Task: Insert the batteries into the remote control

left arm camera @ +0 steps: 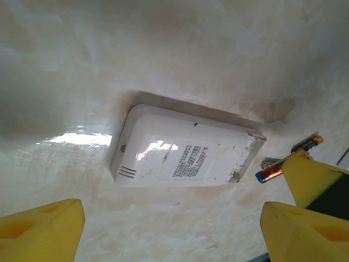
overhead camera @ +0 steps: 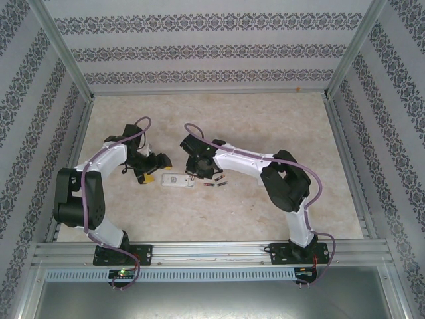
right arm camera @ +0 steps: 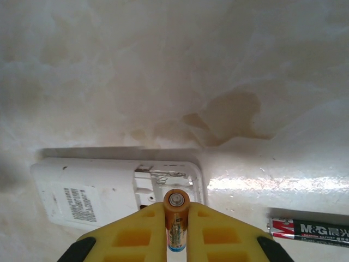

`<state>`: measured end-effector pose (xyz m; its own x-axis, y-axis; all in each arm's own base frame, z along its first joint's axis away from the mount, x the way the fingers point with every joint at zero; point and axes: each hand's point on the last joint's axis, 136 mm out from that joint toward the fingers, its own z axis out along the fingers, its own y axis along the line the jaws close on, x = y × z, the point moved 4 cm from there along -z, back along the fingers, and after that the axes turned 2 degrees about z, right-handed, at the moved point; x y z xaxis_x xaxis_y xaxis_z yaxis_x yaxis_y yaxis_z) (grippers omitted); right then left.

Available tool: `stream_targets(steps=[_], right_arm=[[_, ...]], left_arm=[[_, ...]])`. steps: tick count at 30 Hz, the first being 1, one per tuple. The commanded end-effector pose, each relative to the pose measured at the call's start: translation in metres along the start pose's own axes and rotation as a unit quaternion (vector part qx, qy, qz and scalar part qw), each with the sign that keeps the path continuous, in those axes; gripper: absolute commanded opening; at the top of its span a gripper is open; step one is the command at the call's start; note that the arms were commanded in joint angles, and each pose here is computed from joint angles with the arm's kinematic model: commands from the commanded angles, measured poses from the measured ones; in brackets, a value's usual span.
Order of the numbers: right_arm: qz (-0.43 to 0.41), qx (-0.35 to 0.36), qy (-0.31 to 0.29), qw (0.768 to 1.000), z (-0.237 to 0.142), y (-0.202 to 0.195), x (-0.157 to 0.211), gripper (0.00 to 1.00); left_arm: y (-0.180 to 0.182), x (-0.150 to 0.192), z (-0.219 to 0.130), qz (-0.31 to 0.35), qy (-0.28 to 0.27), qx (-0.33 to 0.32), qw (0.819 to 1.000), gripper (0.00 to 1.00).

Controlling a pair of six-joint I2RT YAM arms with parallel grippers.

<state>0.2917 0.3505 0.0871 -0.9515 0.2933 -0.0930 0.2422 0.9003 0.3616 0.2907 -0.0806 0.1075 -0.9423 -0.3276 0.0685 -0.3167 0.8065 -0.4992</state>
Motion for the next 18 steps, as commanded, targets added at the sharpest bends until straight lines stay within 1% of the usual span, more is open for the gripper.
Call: stream_targets(steps=[1, 18], right_arm=[[-0.014, 0.023, 0.016, 1.000, 0.008, -0.007, 0.006, 0.15], [-0.023, 0.028, 0.037, 0.999, 0.022, -0.006, 0.014, 0.17]], left_arm=[[0.005, 0.008, 0.004, 0.002, 0.019, 0.003, 1.000, 0.84], [0.009, 0.012, 0.003, 0.002, 0.016, -0.006, 1.000, 0.85]])
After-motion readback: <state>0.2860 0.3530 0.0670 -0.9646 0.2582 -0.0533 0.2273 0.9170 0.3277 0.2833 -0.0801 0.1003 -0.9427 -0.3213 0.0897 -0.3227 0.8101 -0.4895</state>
